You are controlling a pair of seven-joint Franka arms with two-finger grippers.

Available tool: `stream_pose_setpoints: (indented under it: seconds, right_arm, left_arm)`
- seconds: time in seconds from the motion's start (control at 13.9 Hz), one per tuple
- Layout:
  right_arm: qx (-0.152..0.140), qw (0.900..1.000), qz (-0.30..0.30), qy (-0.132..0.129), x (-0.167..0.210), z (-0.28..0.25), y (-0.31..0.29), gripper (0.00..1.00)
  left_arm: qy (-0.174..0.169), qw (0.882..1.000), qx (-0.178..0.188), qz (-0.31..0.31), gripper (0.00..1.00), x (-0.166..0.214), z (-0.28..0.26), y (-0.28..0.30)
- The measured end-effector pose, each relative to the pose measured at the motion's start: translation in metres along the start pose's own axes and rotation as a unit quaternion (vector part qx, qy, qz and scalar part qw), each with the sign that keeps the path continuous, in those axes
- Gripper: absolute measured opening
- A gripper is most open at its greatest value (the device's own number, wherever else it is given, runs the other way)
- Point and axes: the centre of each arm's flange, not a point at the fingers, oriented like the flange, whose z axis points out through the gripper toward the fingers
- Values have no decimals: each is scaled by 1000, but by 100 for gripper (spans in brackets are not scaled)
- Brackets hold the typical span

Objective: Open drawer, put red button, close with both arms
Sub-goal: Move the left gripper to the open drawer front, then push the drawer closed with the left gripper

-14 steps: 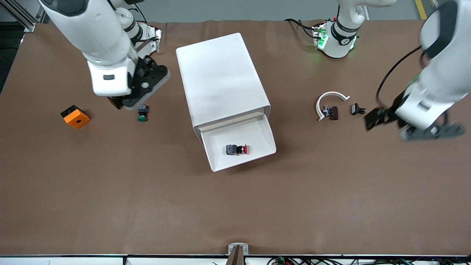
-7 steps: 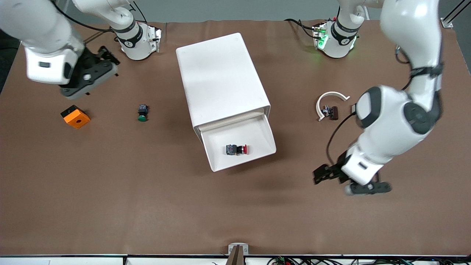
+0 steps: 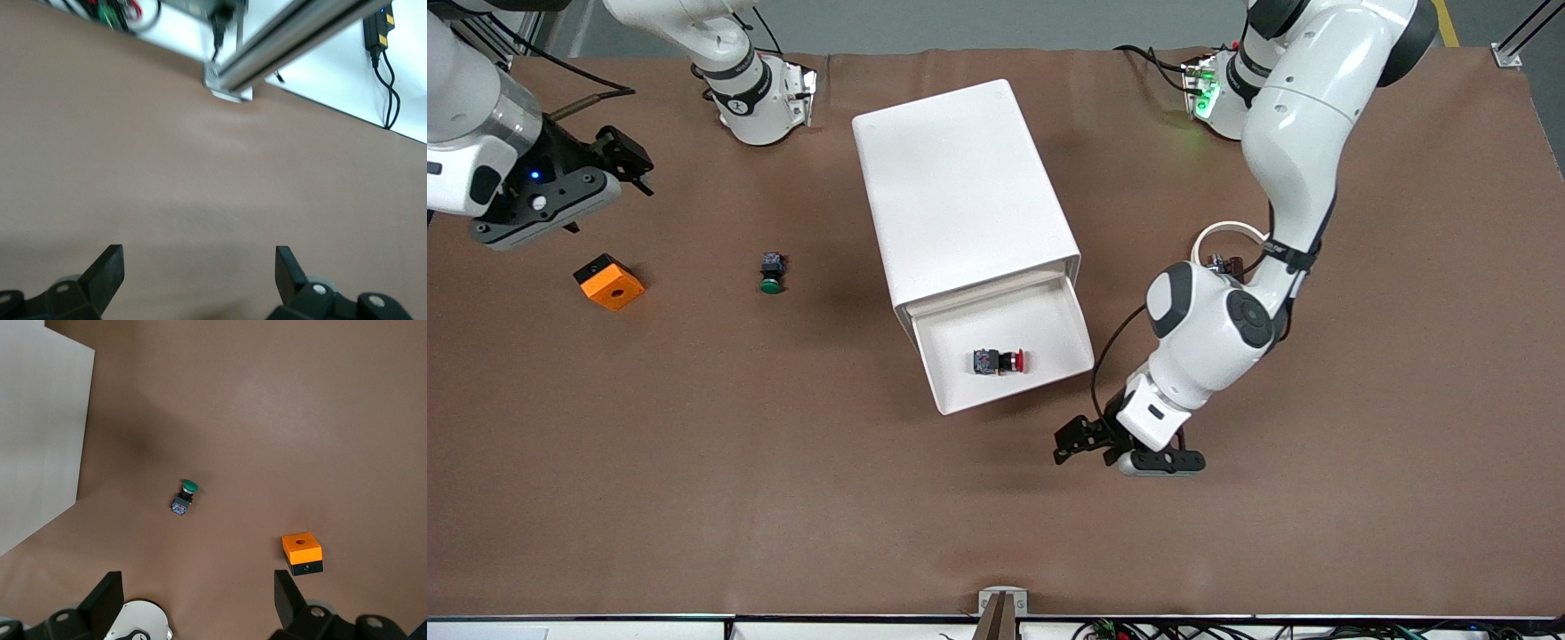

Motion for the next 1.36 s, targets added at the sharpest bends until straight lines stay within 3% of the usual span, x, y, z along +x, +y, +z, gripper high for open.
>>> stream_pose_setpoints:
  seconds: [0.22, 0.43, 0.5, 0.86, 1.08, 1.36]
  right_arm:
    - [-3, 995, 96, 17, -5, -13, 8, 100]
    - [-3, 978, 207, 25, -4, -19, 2, 100]
    - [-3, 976, 218, 25, -4, -19, 2, 100]
    - [1, 968, 249, 29, -18, -15, 45, 100]
    - [12, 974, 224, 28, -36, -7, 85, 100]
    - [14, 973, 230, 31, -43, -8, 96, 100]
  left_arm:
    - [-16, 1000, -8, -14, 96, -28, 13, 30]
    - [-24, 999, -10, -29, 60, -41, 19, 44]
    - [-26, 999, -10, -34, 57, -44, 20, 45]
    - [-45, 996, -2, -71, 56, -66, 36, 48]
    - [-62, 995, 10, -76, 58, -82, 47, 43]
    - [-97, 990, 29, -95, 58, -89, 50, 41]
